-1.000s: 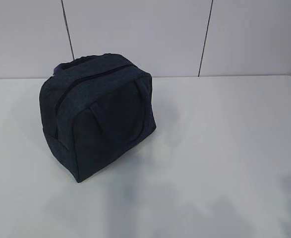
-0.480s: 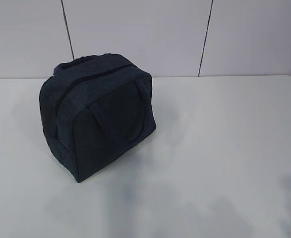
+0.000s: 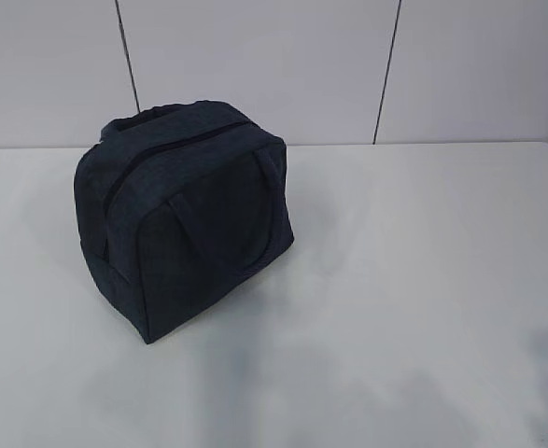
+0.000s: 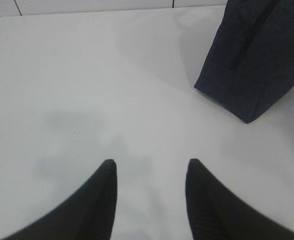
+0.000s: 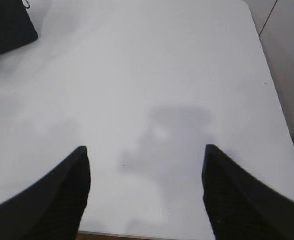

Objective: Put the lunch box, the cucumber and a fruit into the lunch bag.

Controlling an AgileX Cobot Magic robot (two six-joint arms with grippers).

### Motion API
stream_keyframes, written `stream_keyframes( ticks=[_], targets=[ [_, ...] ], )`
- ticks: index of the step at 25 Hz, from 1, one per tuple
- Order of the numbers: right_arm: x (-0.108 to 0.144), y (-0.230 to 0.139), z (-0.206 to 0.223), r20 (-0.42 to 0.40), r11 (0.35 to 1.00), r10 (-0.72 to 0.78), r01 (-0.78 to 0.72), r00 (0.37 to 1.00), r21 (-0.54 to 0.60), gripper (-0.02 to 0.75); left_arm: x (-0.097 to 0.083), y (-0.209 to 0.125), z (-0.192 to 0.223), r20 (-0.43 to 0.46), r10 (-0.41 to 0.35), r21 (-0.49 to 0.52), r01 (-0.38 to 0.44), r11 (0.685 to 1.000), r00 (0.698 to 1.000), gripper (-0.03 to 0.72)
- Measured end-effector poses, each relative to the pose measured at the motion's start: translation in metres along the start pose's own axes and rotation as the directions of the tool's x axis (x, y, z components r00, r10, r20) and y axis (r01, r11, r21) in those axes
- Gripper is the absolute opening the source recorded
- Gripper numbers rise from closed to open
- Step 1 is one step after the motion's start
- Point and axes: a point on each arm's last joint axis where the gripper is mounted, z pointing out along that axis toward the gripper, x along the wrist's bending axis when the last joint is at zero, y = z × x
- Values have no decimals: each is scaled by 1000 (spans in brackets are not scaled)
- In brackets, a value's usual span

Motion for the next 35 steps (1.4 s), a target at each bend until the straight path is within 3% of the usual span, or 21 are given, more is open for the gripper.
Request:
stream_keyframes(
  ticks=[35],
  targets=[
    [0, 0, 0, 0, 1000, 0, 0, 1000, 0, 508, 0, 0, 0, 0, 0, 0, 0, 1000, 1000, 326]
  ],
)
